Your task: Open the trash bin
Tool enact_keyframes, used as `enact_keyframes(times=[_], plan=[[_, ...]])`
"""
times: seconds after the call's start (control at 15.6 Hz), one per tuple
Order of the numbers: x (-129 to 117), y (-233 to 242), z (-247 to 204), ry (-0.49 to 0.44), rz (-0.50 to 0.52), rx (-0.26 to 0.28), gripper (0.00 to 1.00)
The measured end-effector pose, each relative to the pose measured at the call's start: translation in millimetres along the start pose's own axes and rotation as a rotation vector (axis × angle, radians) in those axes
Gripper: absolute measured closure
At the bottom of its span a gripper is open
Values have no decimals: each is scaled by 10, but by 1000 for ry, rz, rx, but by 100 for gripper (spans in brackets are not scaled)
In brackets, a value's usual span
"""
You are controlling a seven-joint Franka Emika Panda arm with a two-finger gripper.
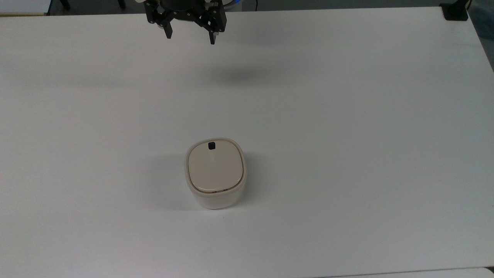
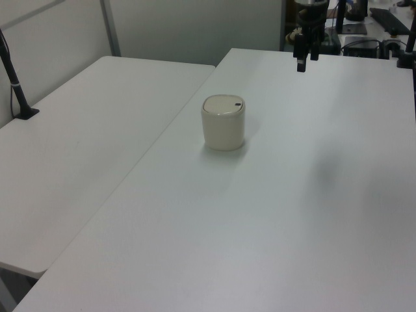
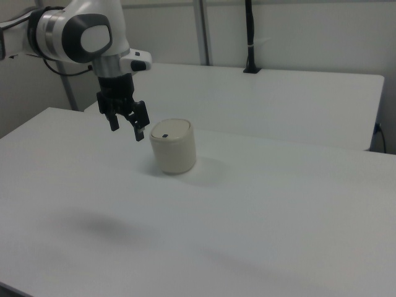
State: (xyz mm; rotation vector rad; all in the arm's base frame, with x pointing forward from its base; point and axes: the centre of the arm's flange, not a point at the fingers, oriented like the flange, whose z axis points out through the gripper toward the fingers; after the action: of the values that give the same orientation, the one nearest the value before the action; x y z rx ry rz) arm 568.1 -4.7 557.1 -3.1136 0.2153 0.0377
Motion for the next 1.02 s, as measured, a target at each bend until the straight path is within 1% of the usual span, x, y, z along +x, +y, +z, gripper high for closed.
enact_keyframes(times=[0.06, 0.32, 0.77, 0.89, 0.96, 1.02], plan=[[38, -13, 85, -14, -2, -6, 0], [85, -1, 152, -19, -8, -32, 0], [116, -6, 154, -14, -8, -33, 0], [129, -8, 152, -7, -16, -32, 4], [148, -8, 149, 5, -34, -31, 4], [166, -5, 146, 16, -60, -30, 11]])
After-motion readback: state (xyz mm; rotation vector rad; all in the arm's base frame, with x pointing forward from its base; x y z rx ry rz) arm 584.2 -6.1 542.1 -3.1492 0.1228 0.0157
